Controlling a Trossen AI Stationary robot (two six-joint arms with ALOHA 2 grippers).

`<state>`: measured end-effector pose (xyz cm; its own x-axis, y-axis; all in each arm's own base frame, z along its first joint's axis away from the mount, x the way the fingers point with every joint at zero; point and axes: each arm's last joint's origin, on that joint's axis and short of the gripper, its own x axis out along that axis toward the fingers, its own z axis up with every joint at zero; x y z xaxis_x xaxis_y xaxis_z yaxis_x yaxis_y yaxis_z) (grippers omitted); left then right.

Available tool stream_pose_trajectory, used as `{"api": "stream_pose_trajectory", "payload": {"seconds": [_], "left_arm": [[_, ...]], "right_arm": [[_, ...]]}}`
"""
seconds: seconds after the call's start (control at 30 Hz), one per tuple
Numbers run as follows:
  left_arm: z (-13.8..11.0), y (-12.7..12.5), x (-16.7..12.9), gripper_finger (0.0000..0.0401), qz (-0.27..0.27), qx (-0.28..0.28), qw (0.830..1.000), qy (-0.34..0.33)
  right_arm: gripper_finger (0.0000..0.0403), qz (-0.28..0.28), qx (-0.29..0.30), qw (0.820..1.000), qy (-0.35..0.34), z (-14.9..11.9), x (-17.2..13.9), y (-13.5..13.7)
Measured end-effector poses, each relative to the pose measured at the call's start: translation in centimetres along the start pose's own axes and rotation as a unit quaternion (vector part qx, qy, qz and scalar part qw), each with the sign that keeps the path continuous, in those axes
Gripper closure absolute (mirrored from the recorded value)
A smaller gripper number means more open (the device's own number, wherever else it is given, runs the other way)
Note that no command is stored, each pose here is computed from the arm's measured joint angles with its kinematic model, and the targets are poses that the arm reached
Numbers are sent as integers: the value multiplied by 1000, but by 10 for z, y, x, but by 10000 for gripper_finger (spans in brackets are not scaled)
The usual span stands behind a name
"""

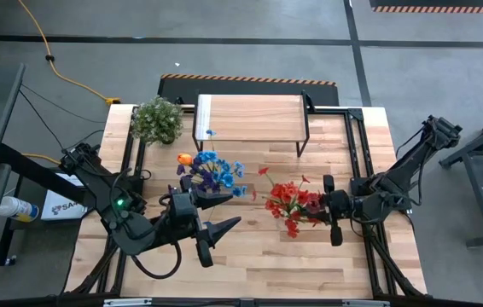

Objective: Pick and place flowers into a vace then onto a shelf
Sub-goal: Put the dark red flower into the right transparent vase

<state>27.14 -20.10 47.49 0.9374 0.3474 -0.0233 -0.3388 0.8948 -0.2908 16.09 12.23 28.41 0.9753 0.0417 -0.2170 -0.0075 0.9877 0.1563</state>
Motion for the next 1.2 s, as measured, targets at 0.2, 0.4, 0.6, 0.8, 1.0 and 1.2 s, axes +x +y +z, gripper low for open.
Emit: {"api": "stream_pose_trajectory", "payload": {"seconds": [0.2, 0.4, 0.6, 0.8, 1.0, 1.2], "left_arm": [[-1, 0, 0, 114, 0, 3, 1000, 2], [-1, 0, 0, 114, 0, 3, 1000, 2], [-1, 0, 0, 114, 0, 3, 1000, 2], [-1, 0, 0, 114, 0, 6, 1000, 3], [-1, 0, 0, 114, 1, 7, 1000, 4], [-2, 0, 0, 114, 1, 8, 1000, 5]], "right_arm": [[353, 1, 1, 1000, 1, 0, 0, 0], [318, 4, 4, 1000, -2, 1, 0, 0], [274, 16, 5, 1000, -2, 2, 0, 1], [243, 20, 9, 1000, -7, 3, -1, 2], [234, 23, 14, 999, -17, 6, -3, 0], [247, 28, 18, 999, -33, 13, -10, -3]]}}
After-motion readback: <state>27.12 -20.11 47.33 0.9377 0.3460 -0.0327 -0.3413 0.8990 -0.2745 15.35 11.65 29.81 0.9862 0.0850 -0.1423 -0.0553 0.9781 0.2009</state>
